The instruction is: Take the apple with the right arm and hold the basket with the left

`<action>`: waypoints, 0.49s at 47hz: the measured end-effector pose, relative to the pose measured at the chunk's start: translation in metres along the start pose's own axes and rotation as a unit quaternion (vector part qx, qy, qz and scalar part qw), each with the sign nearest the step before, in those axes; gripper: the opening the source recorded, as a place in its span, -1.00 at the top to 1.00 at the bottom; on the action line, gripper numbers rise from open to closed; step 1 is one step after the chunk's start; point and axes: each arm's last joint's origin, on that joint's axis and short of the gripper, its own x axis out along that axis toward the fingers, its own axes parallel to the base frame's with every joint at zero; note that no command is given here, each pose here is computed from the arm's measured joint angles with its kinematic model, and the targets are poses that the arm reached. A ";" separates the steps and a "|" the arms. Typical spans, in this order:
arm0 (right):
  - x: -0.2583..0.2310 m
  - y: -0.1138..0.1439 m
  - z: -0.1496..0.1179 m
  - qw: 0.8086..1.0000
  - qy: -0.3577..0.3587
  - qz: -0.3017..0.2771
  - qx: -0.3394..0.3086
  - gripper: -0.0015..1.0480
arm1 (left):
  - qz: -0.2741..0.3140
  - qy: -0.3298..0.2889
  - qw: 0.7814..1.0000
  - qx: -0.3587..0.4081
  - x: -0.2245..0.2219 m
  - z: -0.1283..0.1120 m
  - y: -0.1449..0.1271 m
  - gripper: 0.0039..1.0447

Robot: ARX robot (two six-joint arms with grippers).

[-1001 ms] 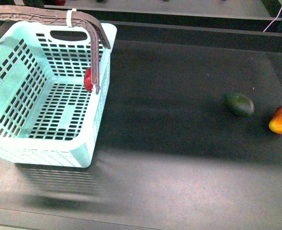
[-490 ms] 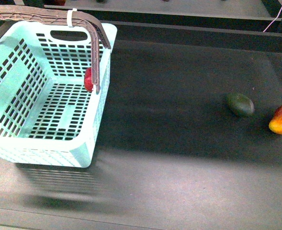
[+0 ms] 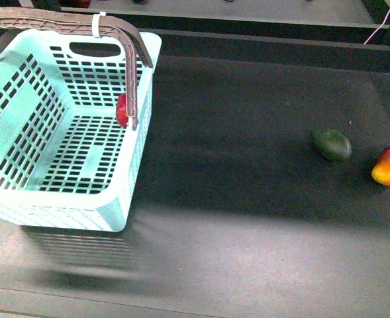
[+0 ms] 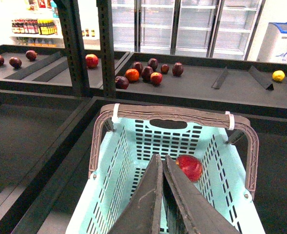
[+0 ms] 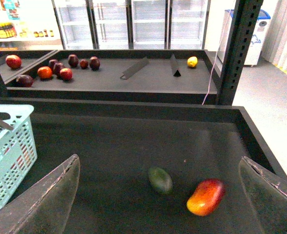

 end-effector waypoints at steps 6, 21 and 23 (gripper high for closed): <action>0.000 0.000 0.000 1.000 0.000 0.000 0.000 -0.83 | 0.000 -0.003 1.000 0.000 -0.006 0.002 0.000 0.94; 0.000 0.000 0.000 1.000 0.000 0.000 0.000 -0.83 | 0.000 -0.006 1.000 0.000 -0.017 0.003 0.000 0.94; 0.000 0.000 0.000 1.000 0.000 0.000 0.000 -0.83 | 0.000 -0.006 1.000 0.000 -0.018 0.004 0.000 0.94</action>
